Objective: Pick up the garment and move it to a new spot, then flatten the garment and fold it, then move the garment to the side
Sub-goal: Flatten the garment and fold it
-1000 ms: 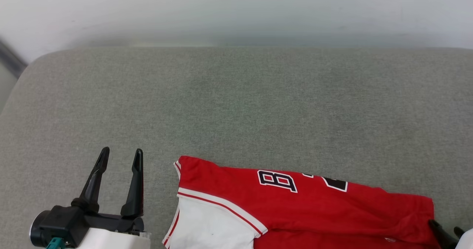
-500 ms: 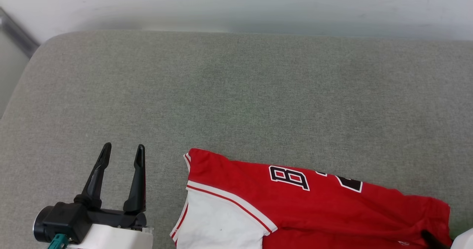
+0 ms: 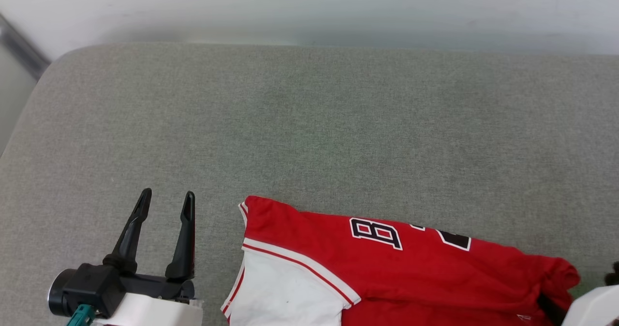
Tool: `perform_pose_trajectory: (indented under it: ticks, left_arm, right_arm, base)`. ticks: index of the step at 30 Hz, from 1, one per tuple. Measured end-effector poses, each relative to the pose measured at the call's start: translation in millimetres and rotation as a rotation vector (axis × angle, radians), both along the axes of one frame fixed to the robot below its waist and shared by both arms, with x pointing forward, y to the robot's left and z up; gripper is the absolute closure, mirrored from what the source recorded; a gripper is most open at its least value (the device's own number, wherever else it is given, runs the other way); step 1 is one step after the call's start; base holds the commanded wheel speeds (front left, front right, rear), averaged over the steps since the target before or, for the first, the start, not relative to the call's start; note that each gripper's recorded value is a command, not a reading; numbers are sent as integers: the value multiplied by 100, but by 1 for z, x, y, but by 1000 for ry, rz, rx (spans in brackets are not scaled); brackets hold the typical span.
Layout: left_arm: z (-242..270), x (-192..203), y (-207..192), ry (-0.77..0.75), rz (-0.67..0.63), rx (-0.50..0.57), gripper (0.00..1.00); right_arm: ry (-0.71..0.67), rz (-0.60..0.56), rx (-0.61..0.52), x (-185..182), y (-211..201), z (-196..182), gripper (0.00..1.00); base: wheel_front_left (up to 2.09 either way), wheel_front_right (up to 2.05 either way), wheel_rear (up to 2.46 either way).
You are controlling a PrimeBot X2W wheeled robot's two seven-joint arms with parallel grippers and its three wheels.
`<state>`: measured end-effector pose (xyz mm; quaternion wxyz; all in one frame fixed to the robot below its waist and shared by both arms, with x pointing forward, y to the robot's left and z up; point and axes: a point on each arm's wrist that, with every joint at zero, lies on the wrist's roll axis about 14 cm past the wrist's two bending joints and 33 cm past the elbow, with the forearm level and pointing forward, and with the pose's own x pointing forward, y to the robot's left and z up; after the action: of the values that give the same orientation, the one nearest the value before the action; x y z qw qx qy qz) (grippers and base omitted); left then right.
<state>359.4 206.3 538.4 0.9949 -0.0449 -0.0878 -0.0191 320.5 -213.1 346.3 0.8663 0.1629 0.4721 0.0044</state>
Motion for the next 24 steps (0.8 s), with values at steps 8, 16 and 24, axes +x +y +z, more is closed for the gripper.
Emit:
perform_pose_trajectory:
  ticks: [8,16,24]
  left_arm:
    - [2,-1,-8,-7,-31,1,0]
    - [7,1,-14,-25,-53,3,0]
    - [8,-1,-15,-27,-60,3,0]
  right_arm:
    - [-89,-32,-8,7,-10,15,100]
    - [-162,-128,-190,14,-81,35,100]
    - [-207,-157,-195,21,-92,49,100]
  base:
    - [0,0,0]
    - [0,0,0]
    - [0,0,0]
